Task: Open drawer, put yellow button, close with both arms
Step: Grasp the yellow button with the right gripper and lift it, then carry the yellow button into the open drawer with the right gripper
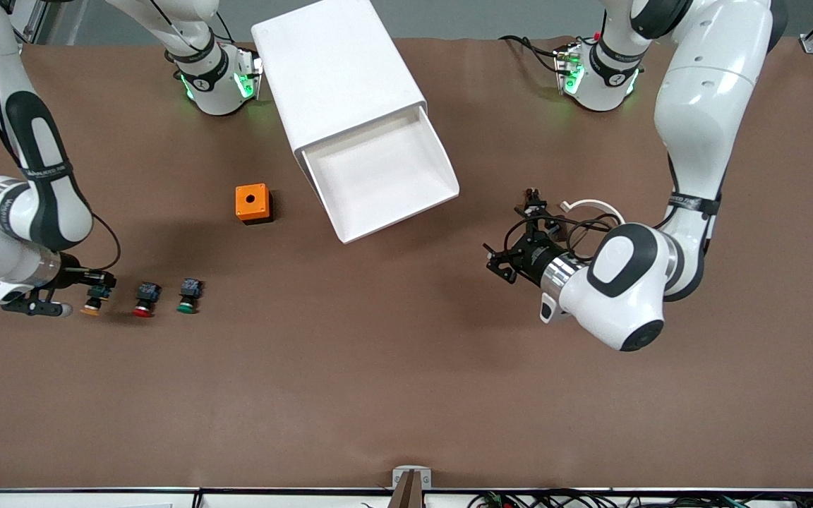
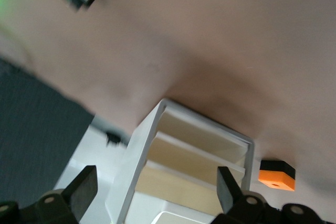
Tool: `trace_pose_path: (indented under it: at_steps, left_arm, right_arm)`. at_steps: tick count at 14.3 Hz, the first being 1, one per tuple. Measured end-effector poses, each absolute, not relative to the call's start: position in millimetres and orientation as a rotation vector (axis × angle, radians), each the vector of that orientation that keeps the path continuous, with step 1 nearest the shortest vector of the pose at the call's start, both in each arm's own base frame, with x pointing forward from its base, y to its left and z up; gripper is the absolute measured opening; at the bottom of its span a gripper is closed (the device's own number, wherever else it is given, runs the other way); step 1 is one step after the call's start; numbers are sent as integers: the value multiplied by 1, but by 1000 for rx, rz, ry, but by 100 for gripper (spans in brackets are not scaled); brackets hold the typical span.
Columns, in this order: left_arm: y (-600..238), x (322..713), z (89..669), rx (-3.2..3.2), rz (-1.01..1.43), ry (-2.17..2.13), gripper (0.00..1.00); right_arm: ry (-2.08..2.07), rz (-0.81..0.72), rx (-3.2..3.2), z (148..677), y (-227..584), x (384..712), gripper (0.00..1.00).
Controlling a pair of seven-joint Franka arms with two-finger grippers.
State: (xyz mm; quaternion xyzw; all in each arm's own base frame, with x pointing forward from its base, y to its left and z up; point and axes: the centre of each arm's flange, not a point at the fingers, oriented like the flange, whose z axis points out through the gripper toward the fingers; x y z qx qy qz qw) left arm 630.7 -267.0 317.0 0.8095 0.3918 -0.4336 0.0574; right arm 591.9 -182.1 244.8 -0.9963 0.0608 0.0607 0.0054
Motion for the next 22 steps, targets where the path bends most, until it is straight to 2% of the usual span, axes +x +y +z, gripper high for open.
trace_pose_path:
  at_steps: [4, 8, 11, 14, 19, 22]
  left_arm:
    - [-258, 653, 354, 2598, -916, 1018, 100]
    - [-270, 655, 390, 2649, -717, 961, 100]
    - [-287, 650, 422, 2731, -522, 910, 100]
    - [-286, 651, 434, 2752, -434, 904, 100]
    - [-288, 647, 441, 2814, -211, 883, 100]
    - [-292, 631, 452, 2849, -177, 856, 100]
  right_arm:
    - [220, 250, -3074, 288, -157, 602, 40]
    - [416, 340, -3056, 358, -83, 600, 40]
    - [570, 332, -3045, 429, -6, 583, 40]
    - [666, 298, -3038, 480, 66, 561, 40]
    - [728, 285, -2989, 518, 154, 545, 40]
    - [740, 256, -2989, 535, 222, 524, 40]
